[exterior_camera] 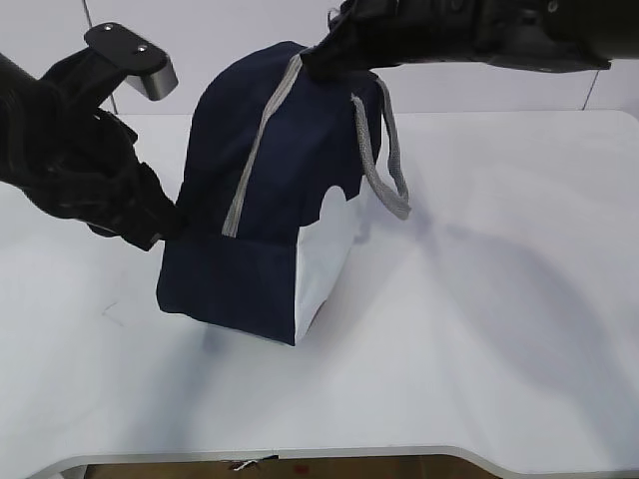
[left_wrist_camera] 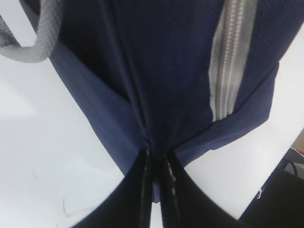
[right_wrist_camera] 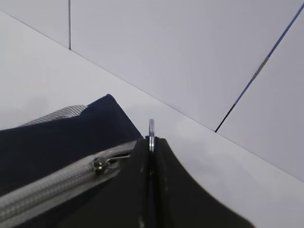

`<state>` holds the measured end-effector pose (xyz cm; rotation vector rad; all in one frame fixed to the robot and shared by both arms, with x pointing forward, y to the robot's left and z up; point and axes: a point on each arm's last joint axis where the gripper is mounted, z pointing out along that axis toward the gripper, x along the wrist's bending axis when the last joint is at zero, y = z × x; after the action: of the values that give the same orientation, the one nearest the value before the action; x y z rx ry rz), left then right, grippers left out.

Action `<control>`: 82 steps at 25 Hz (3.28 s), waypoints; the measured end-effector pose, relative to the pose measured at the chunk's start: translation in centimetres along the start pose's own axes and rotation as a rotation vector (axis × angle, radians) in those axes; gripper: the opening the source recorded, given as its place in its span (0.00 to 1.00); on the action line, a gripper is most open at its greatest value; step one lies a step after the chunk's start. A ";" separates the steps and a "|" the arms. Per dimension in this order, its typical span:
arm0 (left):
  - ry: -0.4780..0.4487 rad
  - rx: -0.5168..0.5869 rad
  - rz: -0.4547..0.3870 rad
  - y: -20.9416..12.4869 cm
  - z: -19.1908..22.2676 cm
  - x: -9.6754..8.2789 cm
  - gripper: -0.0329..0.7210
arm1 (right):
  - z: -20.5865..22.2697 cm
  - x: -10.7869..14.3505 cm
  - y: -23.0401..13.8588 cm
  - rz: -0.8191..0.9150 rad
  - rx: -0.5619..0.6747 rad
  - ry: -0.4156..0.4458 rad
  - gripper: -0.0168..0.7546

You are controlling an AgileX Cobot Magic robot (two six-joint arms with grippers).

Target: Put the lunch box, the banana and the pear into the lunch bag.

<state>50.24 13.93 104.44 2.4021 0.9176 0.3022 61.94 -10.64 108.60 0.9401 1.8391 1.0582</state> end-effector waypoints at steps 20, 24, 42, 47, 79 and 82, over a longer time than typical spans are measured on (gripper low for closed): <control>-0.011 -0.007 -0.026 -0.4 0.2 -0.2 0.06 | 2.6 -3.8 -0.3 0.148 0.040 -0.124 0.04; -0.026 -0.011 -0.047 -0.4 0.3 -0.3 0.06 | 2.5 -3.2 -0.4 0.258 0.069 -0.119 0.04; -0.106 -0.176 -0.217 1.9 -5.6 -1.0 0.63 | 2.2 -0.2 -0.3 0.503 0.131 -0.047 0.04; -0.140 -0.282 -0.305 4.8 -8.0 0.6 0.64 | 2.2 0.0 -0.3 0.501 0.132 -0.042 0.04; -0.437 0.037 -0.349 9.0 1.9 6.0 0.09 | 2.2 0.1 -0.1 0.521 0.119 -0.025 0.04; -0.393 0.053 -0.278 8.7 1.9 6.4 0.08 | 2.2 0.2 -0.1 0.525 0.119 -0.022 0.04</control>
<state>60.47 12.02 107.84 2.2271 1.0594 -0.2919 63.81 -9.82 107.74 1.5540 1.6888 1.2440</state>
